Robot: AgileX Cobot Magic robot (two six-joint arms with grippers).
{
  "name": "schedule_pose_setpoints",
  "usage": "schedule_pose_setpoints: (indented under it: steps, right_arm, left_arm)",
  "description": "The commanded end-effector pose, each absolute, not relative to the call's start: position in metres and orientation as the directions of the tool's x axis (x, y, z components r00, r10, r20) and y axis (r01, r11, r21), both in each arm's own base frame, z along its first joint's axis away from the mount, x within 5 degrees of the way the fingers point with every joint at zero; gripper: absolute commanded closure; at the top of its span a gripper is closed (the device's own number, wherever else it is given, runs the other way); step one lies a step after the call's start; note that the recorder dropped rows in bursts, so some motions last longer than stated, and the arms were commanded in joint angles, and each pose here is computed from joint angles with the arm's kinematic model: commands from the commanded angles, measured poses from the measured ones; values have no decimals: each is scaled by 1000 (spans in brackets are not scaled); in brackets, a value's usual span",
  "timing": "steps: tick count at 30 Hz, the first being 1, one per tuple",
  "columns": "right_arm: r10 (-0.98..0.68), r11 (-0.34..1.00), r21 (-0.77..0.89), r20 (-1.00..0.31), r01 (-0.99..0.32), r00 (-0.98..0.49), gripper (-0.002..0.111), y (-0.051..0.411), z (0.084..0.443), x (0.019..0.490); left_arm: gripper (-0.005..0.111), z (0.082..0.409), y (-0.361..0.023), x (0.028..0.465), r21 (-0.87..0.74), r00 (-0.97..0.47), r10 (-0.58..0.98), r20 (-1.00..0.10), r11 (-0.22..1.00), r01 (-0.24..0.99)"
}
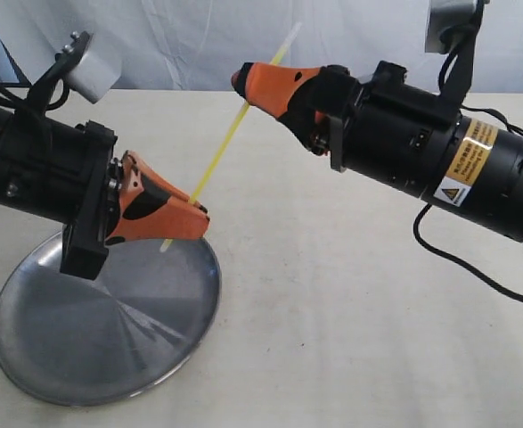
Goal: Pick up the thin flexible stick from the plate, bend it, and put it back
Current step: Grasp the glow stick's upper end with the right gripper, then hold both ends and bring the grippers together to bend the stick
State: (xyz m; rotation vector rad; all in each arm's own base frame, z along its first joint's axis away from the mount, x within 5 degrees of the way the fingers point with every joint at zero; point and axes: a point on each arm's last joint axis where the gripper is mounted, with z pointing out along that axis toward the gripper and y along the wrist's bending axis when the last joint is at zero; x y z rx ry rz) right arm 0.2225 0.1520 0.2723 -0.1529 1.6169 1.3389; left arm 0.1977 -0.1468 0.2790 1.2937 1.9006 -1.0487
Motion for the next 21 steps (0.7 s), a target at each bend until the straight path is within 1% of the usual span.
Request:
schedule_pose_setpoints:
  steps: [1,6,11,21]
  right_arm:
    - [403,450,616,-786,-647,-468,108,151,274,220]
    - [361,525,590,-807,-613,-468,108,147,270,221]
    - [321,600,573,-812,-558,-488,108,144,262,224]
    - [286,626,537,-833,-566,-473,108,143,260,224]
  left_arm:
    - [107,287,-150,198,-280,-337,392,-856,197,940]
    - [107,291,-152,196,-228,-264,367,-892,140,964]
    - [107,293,-153,197,-193,-225,346,-911,126,973]
    - [107,298,-155,199,-106,-133,293,-947,106,989]
